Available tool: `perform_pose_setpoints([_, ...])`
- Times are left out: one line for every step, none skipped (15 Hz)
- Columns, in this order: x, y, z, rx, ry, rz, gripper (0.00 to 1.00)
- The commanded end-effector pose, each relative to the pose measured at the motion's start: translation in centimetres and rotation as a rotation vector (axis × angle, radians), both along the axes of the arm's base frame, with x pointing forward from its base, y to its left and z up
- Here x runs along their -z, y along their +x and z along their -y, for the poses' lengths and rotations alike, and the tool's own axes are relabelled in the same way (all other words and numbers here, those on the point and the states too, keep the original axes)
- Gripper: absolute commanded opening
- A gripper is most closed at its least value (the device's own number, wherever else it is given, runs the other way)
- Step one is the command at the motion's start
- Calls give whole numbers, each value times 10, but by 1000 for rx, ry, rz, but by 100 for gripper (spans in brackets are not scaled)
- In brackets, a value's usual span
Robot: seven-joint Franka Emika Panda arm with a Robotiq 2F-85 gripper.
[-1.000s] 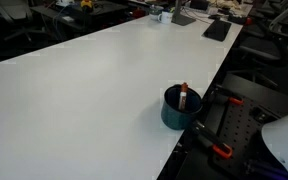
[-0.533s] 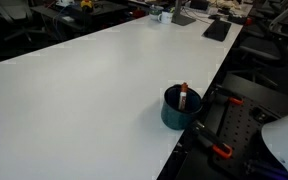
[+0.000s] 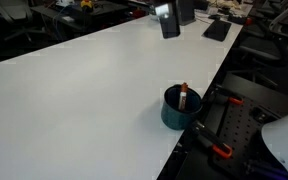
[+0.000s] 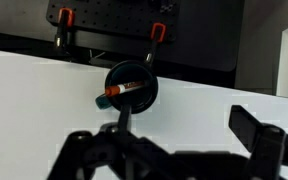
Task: Take the red marker out of the green mug.
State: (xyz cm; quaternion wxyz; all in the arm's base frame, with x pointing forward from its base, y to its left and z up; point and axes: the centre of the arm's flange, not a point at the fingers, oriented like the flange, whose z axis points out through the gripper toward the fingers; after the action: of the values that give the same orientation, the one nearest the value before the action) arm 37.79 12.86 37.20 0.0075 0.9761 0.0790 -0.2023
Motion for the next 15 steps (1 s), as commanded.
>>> perform_pose_setpoints([42,-13,17,5,26,-6,100])
perform_pose_setpoints([58,-11,23,-2,13,17,100])
perform_pose_setpoints([71,-9,30,-11,11,43,100])
perform_pose_setpoints([82,-7,35,-12,2,86,100])
perform_pose_setpoints([89,-6,38,-17,1,119,100])
perform_pose_setpoints([93,-4,40,-22,-4,147,100])
perform_pose_setpoints([96,-3,40,-38,-6,167,100])
perform_pose_setpoints([96,-1,39,-51,-7,172,100])
perform_pose_setpoints([92,-3,36,-21,-10,145,100])
perform_pose_setpoints([94,-2,36,-27,-12,150,100])
perform_pose_setpoints([95,-1,36,-28,-12,152,100])
perform_pose_setpoints([95,-1,36,-29,-12,153,100])
perform_pose_setpoints([95,-1,36,-29,-12,153,100])
perform_pose_setpoints([98,2,36,-22,-18,145,100])
perform_pose_setpoints([102,3,35,-21,-17,138,100])
